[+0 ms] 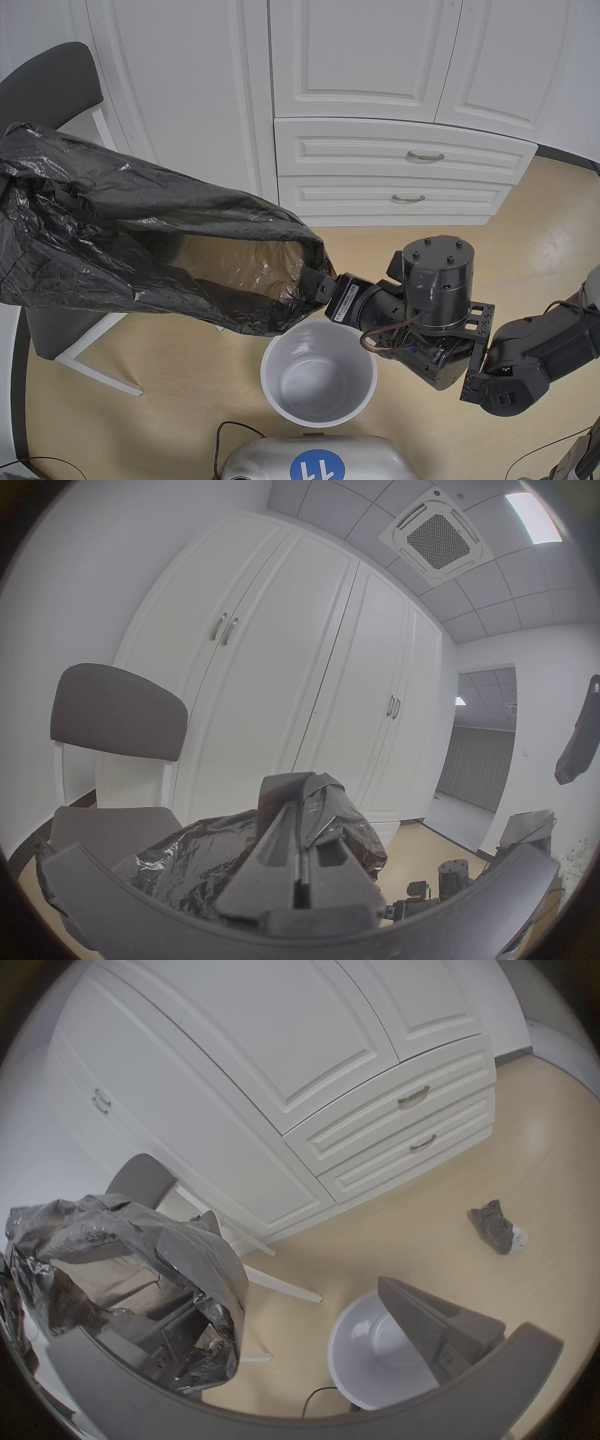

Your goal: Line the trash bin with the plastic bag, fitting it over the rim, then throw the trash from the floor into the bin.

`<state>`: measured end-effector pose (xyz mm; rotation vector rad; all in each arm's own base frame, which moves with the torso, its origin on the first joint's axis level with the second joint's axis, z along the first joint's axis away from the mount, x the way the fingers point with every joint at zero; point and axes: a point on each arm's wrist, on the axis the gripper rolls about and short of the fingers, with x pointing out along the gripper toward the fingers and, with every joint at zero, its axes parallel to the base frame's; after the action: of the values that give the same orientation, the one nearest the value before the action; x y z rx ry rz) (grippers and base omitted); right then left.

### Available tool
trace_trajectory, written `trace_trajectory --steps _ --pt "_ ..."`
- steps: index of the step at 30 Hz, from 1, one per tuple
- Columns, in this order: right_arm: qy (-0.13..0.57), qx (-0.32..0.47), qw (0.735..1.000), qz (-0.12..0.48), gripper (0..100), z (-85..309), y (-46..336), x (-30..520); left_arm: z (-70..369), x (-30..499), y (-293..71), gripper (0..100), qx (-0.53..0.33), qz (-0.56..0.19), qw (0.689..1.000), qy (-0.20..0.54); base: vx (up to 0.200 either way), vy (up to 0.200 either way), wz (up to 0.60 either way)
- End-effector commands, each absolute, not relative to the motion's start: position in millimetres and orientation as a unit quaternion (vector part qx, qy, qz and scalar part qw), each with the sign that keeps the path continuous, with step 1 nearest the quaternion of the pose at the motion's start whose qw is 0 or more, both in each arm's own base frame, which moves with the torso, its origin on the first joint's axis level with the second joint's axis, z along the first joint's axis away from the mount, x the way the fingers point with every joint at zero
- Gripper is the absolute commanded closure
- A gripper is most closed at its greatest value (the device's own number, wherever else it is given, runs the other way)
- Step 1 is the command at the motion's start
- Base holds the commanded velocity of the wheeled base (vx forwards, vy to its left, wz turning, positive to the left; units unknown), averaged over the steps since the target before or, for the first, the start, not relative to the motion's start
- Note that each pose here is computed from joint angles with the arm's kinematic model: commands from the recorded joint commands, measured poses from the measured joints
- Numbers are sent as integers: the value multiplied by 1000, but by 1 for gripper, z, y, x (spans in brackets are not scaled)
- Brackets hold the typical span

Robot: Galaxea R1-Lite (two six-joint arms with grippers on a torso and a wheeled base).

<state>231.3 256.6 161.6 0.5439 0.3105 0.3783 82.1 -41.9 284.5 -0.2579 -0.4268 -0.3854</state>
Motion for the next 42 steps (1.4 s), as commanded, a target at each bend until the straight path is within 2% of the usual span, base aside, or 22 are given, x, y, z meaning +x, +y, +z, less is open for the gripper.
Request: trace_trajectory --steps 1,7,12,16,33,34,42 --pt "154 283 926 197 0 166 256 231 285 80 -41 100 -128 -189 950 -214 0 0 0" --pt "176 310 910 213 0 160 261 231 286 80 -41 100 -129 -190 949 -214 0 0 0" --pt "208 309 904 210 0 132 279 238 285 81 -41 100 -129 -190 950 -213 0 0 0" --pt "207 322 901 204 0 121 287 244 285 81 -41 100 -129 -190 950 -213 0 0 0" --pt "198 345 887 233 0 142 287 229 285 81 -42 100 -128 -190 950 -211 0 0 0" --pt "198 345 887 233 100 142 287 229 284 82 -42 100 -128 -190 951 -209 0 0 0" --pt "203 346 883 243 100 143 286 227 283 83 -43 100 -127 -192 951 -206 0 0 0"
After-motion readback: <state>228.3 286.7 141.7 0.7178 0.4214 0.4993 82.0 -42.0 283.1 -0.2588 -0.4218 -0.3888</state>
